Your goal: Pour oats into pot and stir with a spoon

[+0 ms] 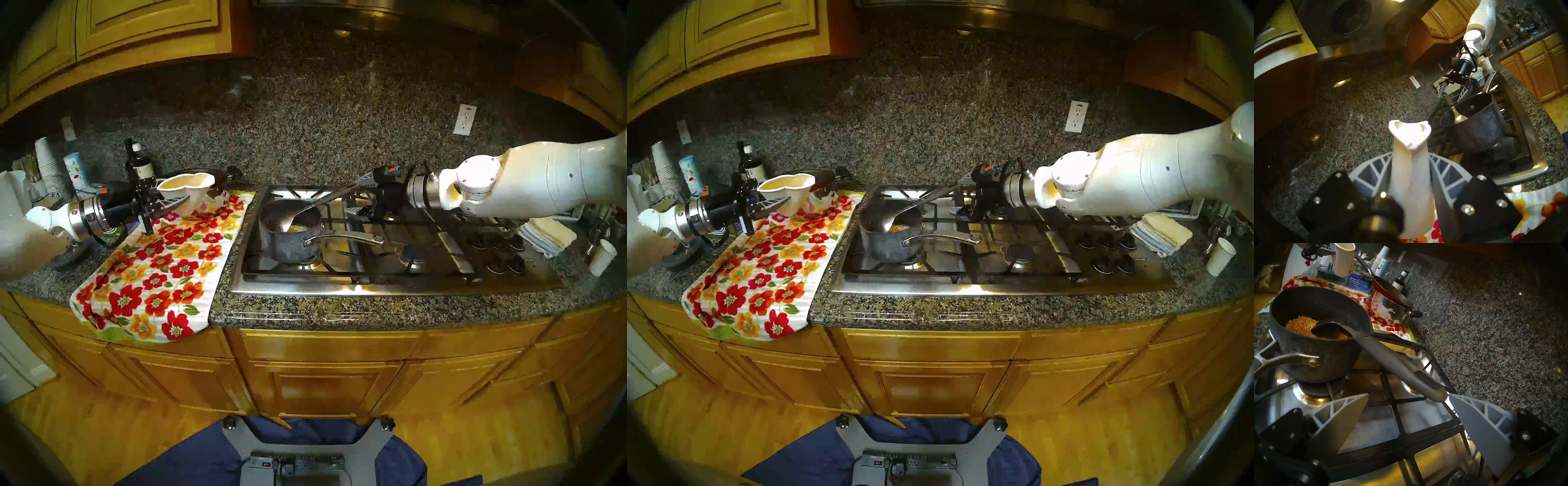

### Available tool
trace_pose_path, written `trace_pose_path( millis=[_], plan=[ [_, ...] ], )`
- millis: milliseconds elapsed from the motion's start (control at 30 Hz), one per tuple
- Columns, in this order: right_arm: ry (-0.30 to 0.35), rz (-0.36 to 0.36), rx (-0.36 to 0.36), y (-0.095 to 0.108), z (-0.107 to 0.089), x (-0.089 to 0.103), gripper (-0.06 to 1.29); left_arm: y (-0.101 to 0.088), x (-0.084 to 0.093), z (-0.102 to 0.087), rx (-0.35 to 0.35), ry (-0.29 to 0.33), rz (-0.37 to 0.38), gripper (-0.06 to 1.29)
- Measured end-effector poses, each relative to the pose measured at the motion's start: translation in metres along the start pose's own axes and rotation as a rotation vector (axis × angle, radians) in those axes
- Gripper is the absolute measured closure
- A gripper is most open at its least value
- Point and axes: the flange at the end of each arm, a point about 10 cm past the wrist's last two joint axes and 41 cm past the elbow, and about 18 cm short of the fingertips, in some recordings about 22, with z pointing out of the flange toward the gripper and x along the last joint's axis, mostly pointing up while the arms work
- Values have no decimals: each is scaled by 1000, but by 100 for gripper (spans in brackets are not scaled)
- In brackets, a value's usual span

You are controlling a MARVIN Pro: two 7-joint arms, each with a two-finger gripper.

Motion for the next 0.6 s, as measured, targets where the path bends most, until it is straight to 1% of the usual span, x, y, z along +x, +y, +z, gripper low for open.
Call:
trace_pose_path(
  millis=[367,533,600],
  plan=[
    [0,0,0,0,0,0,-1,10,-20,-17,34,-44,-43,73],
    [0,0,0,0,0,0,-1,16,-32,-23,63,-59,-78,61],
    [0,0,0,0,0,0,-1,18,-35,-25,79,-59,-93,59]
  ],
)
